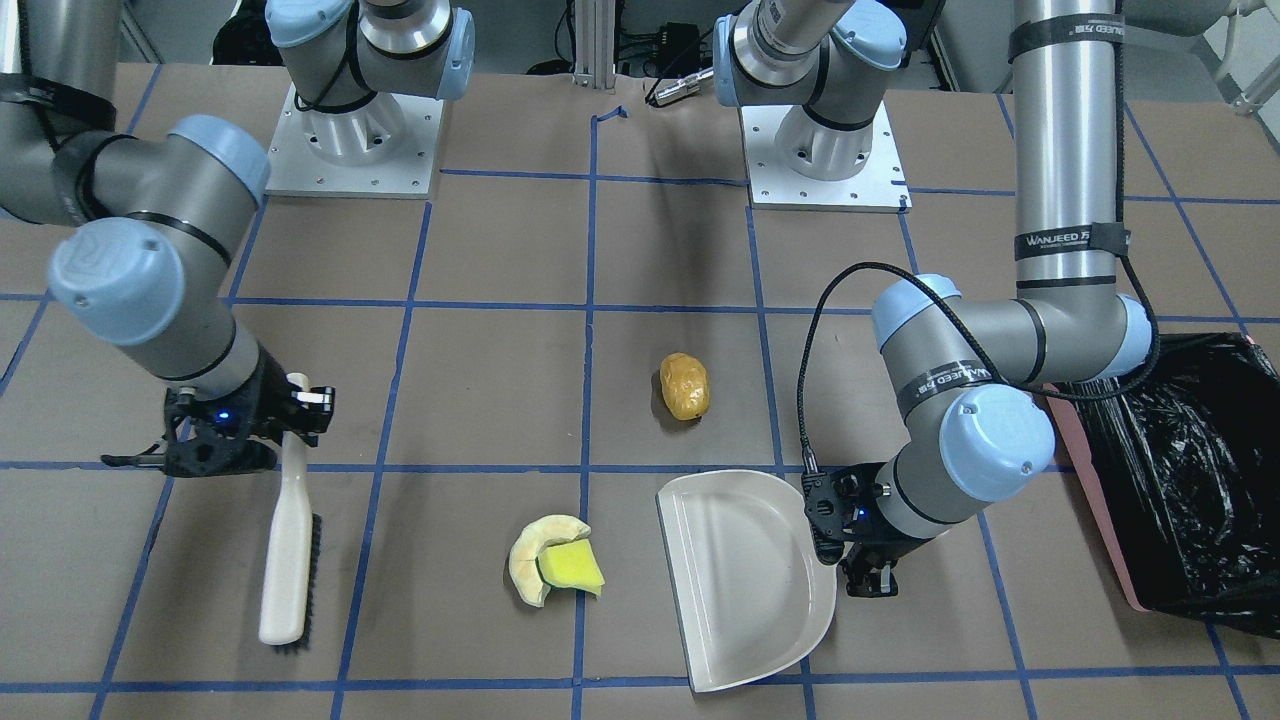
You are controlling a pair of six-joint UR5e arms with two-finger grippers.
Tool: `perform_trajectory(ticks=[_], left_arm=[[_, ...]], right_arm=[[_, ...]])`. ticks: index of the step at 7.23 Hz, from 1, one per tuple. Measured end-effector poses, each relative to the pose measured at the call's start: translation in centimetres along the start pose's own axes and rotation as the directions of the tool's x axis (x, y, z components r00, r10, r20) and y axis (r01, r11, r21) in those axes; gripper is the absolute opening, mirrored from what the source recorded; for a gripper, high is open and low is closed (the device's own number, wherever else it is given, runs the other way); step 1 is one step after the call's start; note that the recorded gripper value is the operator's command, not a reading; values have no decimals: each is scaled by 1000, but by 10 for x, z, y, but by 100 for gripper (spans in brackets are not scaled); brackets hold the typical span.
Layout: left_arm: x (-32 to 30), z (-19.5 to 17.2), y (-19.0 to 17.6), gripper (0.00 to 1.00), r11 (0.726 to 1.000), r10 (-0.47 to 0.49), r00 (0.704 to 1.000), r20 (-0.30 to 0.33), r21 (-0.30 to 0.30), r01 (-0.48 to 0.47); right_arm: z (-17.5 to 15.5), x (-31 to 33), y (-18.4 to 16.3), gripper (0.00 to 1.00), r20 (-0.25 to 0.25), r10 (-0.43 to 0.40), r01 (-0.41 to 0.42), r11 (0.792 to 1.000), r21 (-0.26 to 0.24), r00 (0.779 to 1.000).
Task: Sweep and dump trash into bin
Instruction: 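Move the brush with the right gripper toward the sponge and peel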
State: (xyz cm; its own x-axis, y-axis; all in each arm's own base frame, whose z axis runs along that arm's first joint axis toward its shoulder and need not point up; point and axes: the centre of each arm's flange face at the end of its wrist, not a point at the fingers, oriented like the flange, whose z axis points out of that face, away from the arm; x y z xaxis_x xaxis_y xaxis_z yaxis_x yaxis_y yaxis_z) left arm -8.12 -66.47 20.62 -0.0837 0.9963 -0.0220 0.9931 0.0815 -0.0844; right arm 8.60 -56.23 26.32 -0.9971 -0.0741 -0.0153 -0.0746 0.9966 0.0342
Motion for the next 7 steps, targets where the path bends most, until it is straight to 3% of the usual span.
perform_trajectory(ticks=[4, 7], left_arm=[[2, 2, -8, 0, 1000, 7, 1000, -3, -2, -7], [2, 0, -8, 0, 1000, 8, 1000, 0, -2, -8]], right_arm=[[13, -139, -6, 0, 27, 54, -54, 999, -5, 998], [32, -179, -7, 0, 22, 76, -75, 997, -27, 997]])
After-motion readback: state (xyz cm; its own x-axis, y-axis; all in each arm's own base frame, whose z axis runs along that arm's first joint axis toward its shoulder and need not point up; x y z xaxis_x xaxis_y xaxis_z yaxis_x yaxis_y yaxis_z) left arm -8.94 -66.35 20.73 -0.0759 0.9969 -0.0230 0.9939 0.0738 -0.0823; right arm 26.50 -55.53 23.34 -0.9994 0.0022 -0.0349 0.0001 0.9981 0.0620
